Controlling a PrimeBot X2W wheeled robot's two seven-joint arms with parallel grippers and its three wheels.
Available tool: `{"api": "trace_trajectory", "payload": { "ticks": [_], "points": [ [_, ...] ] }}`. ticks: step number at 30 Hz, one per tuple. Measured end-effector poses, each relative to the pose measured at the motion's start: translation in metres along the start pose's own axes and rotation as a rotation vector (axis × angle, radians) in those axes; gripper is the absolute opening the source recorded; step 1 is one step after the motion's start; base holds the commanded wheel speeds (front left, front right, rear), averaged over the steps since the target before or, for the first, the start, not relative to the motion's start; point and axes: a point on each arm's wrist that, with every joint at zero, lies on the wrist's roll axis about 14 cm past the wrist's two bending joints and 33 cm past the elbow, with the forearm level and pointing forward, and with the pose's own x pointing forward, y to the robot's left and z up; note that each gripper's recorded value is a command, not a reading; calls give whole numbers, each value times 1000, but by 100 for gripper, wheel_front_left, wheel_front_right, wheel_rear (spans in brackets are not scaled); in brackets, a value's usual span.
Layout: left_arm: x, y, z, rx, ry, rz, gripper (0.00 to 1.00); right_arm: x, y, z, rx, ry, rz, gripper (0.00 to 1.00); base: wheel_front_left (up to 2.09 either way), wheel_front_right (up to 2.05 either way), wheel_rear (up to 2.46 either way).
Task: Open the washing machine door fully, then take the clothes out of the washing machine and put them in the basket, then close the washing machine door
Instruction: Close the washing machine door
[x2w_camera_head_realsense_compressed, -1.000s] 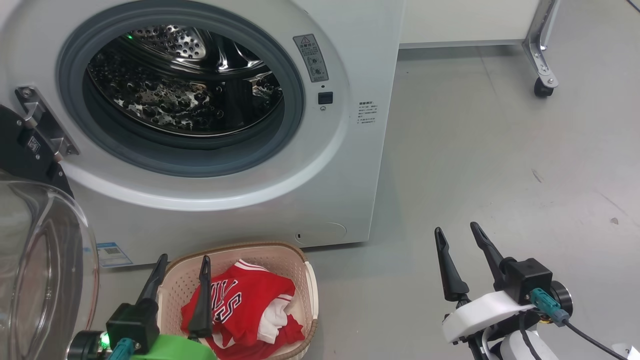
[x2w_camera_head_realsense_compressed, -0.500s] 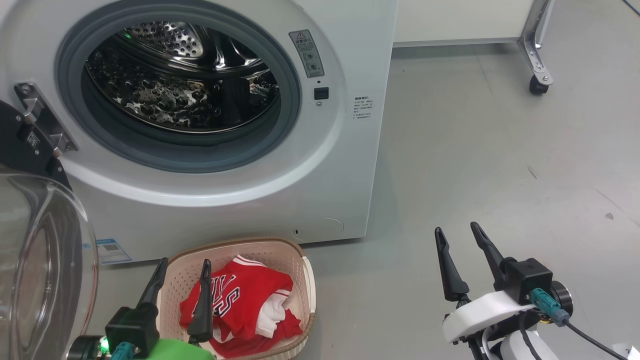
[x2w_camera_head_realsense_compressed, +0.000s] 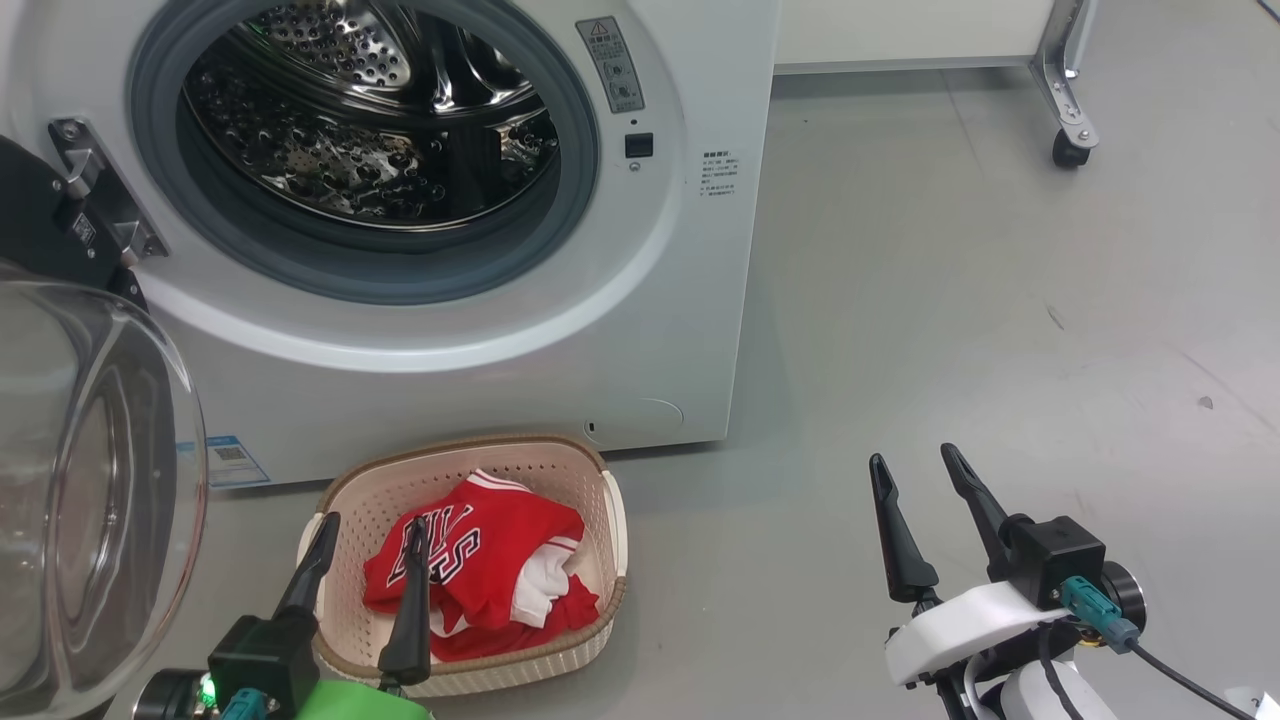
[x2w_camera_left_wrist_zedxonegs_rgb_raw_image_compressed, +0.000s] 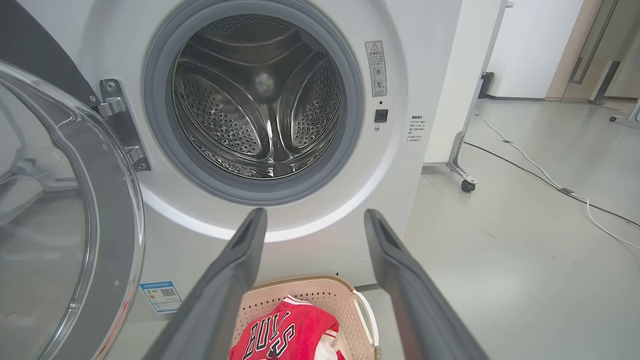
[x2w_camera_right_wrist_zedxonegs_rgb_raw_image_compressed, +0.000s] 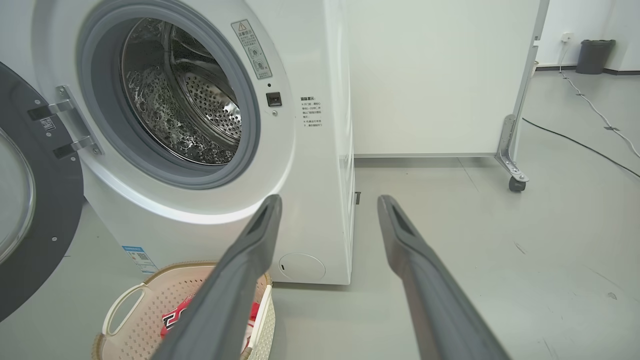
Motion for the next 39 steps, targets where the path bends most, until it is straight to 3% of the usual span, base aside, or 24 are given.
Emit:
{"api": "trace_trajectory", "payload": {
  "ticks": [16, 39],
  "points": [
    [0, 1, 1, -3, 7, 2, 100, 0, -3, -2, 1, 8, -8, 100, -62, 62, 0],
    [-1, 6, 5, -4, -2, 24, 100, 4, 2, -6, 1, 17, 6, 100, -5, 5, 0]
  ]
}}
